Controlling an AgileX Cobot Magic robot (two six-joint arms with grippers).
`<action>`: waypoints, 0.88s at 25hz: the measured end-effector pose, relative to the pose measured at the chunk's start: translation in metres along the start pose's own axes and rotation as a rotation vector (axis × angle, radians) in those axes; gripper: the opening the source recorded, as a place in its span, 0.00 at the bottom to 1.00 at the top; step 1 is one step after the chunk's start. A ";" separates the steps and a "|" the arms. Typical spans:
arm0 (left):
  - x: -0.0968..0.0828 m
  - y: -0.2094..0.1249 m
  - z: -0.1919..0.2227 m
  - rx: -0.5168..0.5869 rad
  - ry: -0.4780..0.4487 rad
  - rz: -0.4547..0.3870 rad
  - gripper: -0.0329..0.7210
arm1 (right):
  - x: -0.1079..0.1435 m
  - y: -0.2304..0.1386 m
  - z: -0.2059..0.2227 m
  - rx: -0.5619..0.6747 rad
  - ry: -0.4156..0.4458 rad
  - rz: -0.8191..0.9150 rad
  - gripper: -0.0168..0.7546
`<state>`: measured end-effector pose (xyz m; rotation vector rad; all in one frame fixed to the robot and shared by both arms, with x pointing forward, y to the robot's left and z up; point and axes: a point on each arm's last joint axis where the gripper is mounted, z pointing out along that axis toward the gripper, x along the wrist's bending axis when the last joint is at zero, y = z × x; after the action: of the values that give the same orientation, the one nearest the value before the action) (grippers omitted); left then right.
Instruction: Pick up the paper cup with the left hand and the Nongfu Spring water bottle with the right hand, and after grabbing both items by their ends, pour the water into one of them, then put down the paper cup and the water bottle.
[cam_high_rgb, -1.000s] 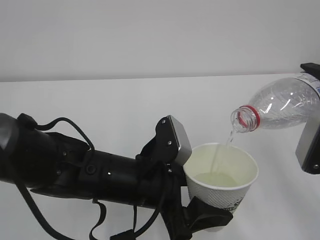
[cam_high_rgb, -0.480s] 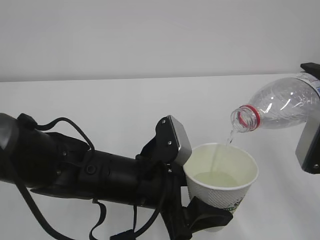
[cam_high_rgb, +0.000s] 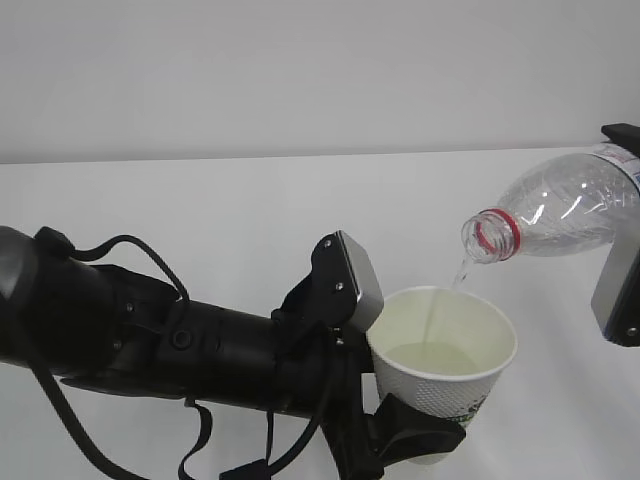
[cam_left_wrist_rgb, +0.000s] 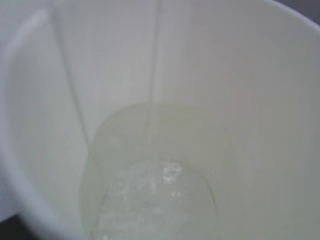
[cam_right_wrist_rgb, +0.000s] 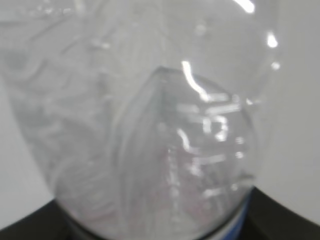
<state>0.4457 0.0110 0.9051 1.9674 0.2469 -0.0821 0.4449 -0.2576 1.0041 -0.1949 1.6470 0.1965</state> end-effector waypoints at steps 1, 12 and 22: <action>0.000 0.000 0.000 0.000 0.000 0.000 0.74 | 0.000 0.000 0.000 0.000 0.000 0.000 0.57; 0.000 0.000 0.000 0.000 0.000 0.000 0.74 | 0.000 0.000 0.000 0.000 -0.002 0.000 0.57; 0.000 0.000 0.000 0.000 0.000 0.000 0.74 | 0.000 0.000 0.000 0.000 -0.002 0.000 0.57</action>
<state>0.4457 0.0110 0.9051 1.9674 0.2469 -0.0821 0.4450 -0.2575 1.0043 -0.1949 1.6448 0.1968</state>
